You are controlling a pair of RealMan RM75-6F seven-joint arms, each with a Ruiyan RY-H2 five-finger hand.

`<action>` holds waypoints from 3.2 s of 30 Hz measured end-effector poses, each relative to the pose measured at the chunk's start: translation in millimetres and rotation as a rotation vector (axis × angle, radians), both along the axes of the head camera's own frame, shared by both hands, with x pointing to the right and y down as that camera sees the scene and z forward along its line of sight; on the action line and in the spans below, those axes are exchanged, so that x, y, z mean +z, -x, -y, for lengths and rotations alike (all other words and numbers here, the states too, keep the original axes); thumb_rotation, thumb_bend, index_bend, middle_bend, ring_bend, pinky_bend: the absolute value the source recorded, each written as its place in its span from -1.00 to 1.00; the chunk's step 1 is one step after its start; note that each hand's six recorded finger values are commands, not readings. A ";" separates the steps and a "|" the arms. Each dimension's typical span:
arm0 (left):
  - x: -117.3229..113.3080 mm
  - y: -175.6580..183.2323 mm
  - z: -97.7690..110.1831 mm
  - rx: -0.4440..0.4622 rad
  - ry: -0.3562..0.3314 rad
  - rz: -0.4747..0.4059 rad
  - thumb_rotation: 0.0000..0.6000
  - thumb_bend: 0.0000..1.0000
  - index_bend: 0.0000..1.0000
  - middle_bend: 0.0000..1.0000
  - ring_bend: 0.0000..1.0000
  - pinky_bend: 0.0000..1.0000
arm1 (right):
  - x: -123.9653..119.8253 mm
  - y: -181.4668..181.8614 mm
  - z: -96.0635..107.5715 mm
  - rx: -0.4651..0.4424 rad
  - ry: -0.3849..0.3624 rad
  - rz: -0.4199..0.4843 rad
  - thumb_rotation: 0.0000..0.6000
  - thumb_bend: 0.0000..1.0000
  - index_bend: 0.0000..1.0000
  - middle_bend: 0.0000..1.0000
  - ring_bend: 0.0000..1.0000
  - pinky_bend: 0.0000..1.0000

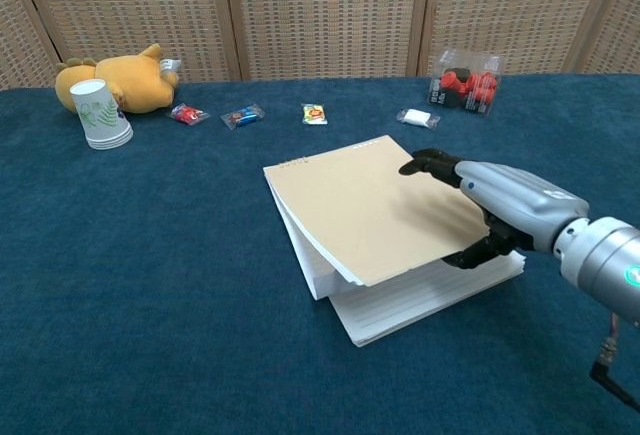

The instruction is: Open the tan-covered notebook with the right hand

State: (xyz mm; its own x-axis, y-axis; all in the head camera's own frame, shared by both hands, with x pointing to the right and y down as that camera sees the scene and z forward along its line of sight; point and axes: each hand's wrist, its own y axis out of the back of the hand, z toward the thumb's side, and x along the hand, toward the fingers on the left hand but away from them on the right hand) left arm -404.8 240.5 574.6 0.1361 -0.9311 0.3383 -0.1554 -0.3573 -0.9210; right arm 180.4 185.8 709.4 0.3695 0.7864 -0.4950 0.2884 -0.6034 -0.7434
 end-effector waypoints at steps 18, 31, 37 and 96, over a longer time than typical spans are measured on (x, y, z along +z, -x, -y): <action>1.5 1.2 0.4 -0.003 0.010 -0.008 1.00 -0.69 -1.00 -1.00 -1.00 -0.82 | 9.7 18.5 3.3 -0.019 0.055 0.015 1.00 0.08 -0.70 -1.00 -1.00 -1.00; 4.3 2.9 0.9 -0.007 0.023 -0.008 1.00 -0.69 -1.00 -1.00 -1.00 -0.82 | 15.2 28.5 18.1 -0.021 0.045 -0.014 1.00 0.20 -0.18 -0.41 -0.56 -0.25; 3.5 1.3 0.7 -0.004 0.020 -0.015 1.00 -0.69 -1.00 -1.00 -1.00 -0.82 | 15.6 28.2 20.7 -0.006 0.003 -0.013 1.00 0.41 0.13 -0.07 -0.20 0.10; -2.6 -10.3 -6.2 0.038 -0.007 -0.004 1.00 -0.69 -1.00 -1.00 -1.00 -0.82 | -78.0 -104.6 -83.6 -0.106 -0.103 -0.019 1.00 0.52 0.39 0.16 0.05 0.26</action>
State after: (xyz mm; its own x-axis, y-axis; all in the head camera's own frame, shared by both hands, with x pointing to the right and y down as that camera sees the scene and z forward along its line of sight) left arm -394.5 246.7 571.9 0.1725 -0.9278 0.3308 -0.1460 -0.3562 -0.9230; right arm 285.0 269.3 631.3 0.4445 0.7903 -0.4217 0.2122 -0.5502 -0.8076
